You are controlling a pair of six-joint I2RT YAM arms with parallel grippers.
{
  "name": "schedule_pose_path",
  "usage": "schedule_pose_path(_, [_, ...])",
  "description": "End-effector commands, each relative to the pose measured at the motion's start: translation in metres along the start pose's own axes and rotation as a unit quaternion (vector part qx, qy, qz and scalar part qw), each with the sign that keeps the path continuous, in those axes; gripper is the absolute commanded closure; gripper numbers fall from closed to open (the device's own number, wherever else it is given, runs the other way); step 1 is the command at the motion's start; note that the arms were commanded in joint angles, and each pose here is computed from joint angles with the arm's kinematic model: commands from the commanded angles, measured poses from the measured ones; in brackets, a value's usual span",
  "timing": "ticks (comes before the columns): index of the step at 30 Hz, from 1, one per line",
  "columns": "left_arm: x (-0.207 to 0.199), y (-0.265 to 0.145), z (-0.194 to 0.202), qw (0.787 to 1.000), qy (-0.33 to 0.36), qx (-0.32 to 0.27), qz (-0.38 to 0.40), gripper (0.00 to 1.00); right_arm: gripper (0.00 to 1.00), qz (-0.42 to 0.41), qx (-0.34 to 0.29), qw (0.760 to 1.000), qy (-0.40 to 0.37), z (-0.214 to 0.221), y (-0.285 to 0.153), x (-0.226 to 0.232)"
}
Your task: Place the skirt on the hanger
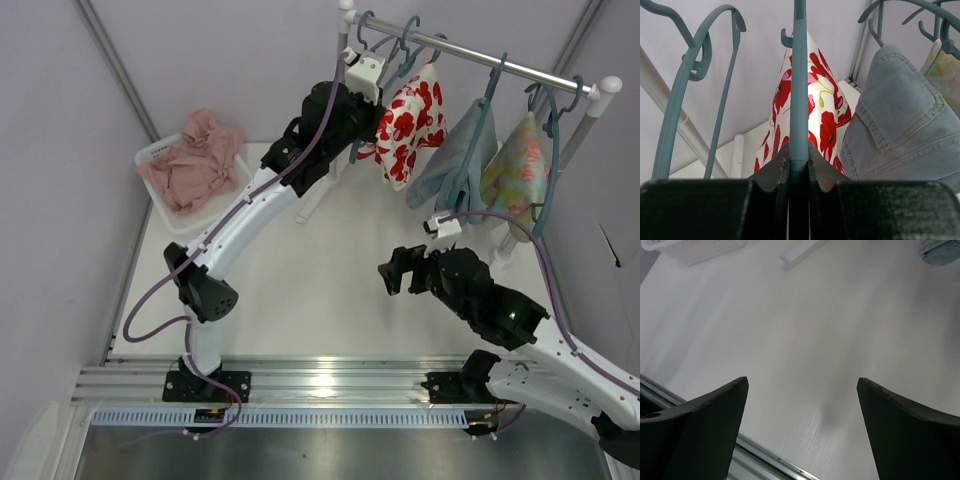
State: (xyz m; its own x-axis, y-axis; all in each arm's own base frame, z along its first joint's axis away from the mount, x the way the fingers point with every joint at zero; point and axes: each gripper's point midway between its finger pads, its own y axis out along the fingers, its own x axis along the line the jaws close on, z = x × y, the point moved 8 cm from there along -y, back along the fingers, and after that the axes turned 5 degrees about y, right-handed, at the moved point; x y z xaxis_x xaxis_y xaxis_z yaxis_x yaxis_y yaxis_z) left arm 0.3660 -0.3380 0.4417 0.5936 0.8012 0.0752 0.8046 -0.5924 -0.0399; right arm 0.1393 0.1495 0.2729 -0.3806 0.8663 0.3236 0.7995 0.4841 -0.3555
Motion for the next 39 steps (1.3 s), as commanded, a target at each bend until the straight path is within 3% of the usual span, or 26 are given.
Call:
schedule_pose_path(1, [0.006, -0.009, -0.048, 0.996, 0.009, -0.083, -0.002, 1.00, 0.02, 0.007, -0.050, 0.998, 0.023, -0.014, -0.007, -0.001])
schedule_pose_path(20, [-0.018, 0.025, -0.037, 0.995, 0.001, -0.099, 0.029, 0.99, 0.01, 0.027, -0.056, 0.998, 0.016, -0.010, -0.008, -0.009])
schedule_pose_path(39, [-0.046, 0.041, -0.005, 0.998, -0.018, -0.058, 0.011, 0.99, 0.01, 0.052, -0.061, 0.997, 0.016, -0.013, -0.012, -0.015])
